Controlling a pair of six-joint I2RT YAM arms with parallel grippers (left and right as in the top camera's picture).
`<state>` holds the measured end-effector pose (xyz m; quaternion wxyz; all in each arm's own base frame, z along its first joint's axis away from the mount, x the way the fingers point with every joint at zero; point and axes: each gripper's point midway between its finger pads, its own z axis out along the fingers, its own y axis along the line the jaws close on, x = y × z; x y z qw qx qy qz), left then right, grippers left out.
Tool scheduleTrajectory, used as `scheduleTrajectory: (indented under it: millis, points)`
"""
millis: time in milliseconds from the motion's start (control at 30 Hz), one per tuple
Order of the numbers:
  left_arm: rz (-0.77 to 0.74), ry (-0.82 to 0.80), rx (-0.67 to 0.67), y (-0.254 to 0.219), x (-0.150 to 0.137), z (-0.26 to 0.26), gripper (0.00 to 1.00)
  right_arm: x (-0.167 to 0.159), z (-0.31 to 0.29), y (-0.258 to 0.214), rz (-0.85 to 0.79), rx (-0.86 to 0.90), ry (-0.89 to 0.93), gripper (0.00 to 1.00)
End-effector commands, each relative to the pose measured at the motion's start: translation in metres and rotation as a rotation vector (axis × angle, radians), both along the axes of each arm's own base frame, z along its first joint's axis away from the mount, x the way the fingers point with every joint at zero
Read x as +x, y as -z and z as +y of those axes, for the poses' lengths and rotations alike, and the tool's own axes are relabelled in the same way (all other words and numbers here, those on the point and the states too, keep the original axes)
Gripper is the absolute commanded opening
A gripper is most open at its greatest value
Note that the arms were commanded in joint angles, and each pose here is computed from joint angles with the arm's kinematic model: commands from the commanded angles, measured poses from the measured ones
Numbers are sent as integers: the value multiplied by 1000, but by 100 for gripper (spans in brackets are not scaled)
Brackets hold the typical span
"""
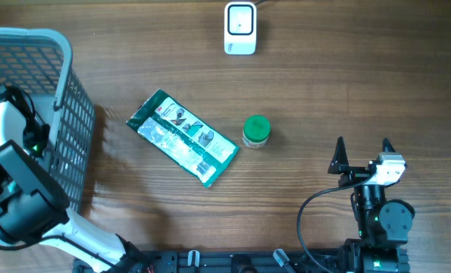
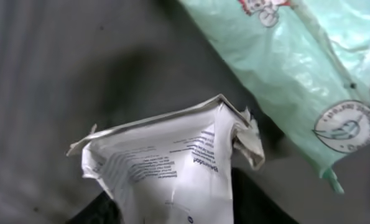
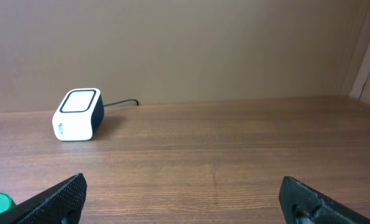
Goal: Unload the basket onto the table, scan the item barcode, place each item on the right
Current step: 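Grasp the white packet in the basket with the left gripper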
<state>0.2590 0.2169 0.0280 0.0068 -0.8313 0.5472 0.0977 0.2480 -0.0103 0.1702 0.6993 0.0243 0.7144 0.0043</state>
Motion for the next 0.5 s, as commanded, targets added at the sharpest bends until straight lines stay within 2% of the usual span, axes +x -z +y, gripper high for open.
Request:
scheduleTrajectory:
  millis: [0, 33, 67, 167, 300, 467]
  points:
    - [21, 132, -41, 7, -7, -8, 30, 0, 2, -1, -5, -11, -10, 100]
    - [0, 150, -25, 0, -4, -7, 22, 0, 2, -1, -5, -10, -10, 100]
    - [-41, 161, 8, -15, 0, -3, 20, 0, 2, -1, -5, -10, -10, 100]
    - [-166, 174, 110, -64, 8, 2, 22, 0, 2, -1, -5, -10, -10, 100]
    - [-398, 219, 312, -162, 12, 4, 24, 0, 2, -1, -5, -10, -10, 100]
    - [-758, 242, 590, -311, -21, -25, 27, 0, 2, -1, -5, -10, -10, 99]
